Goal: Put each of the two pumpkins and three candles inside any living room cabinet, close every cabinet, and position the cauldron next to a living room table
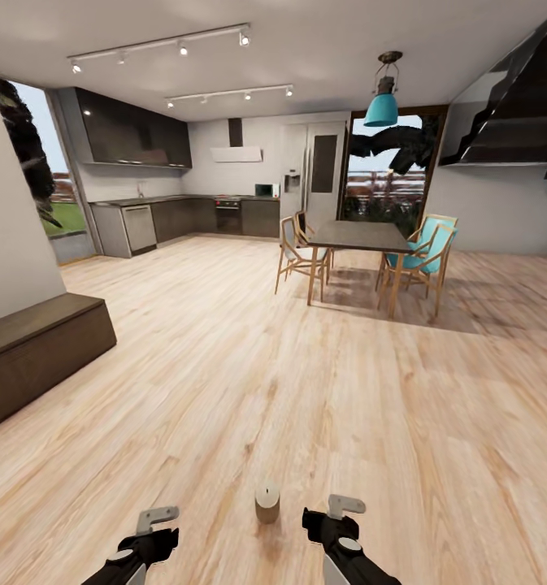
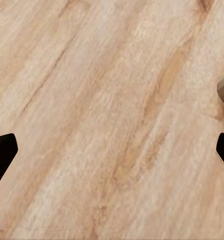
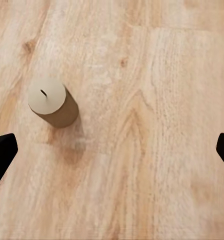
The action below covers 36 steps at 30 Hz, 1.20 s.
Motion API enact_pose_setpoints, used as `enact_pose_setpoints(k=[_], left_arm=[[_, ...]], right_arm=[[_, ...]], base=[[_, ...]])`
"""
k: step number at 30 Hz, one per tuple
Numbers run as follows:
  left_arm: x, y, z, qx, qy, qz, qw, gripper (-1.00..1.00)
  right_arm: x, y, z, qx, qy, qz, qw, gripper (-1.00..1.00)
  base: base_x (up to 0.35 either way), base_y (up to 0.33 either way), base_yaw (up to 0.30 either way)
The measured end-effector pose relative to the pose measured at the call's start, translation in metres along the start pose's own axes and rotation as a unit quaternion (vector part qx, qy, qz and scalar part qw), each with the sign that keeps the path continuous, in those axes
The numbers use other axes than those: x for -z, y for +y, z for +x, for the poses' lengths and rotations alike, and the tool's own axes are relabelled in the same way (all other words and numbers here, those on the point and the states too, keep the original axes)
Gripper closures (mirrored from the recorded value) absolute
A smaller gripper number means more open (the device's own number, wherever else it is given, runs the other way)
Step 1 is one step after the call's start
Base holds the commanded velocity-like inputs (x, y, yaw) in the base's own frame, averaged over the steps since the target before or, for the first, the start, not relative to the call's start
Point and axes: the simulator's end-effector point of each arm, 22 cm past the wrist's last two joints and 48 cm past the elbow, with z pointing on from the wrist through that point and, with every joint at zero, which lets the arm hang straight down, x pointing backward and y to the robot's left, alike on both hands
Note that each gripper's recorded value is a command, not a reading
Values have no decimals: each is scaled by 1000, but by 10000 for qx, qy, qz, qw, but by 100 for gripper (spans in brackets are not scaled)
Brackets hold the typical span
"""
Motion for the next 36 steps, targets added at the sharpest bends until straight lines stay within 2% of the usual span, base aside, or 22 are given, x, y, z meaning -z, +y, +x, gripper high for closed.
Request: enact_pose_setpoints(k=[19, 29, 36], left_arm=[[0, 0, 0, 0, 1, 1, 10000, -100], [0, 0, 0, 0, 2, 1, 10000, -100], [0, 0, 0, 0, 2, 0, 10000, -100]], right_arm=[[0, 0, 0, 0, 1, 0, 10000, -100], [0, 0, 0, 1, 3, 0, 10000, -100], [0, 0, 1, 2, 10, -1, 10000, -100]], base=[[237, 0, 0], [129, 0, 16], [37, 0, 167]])
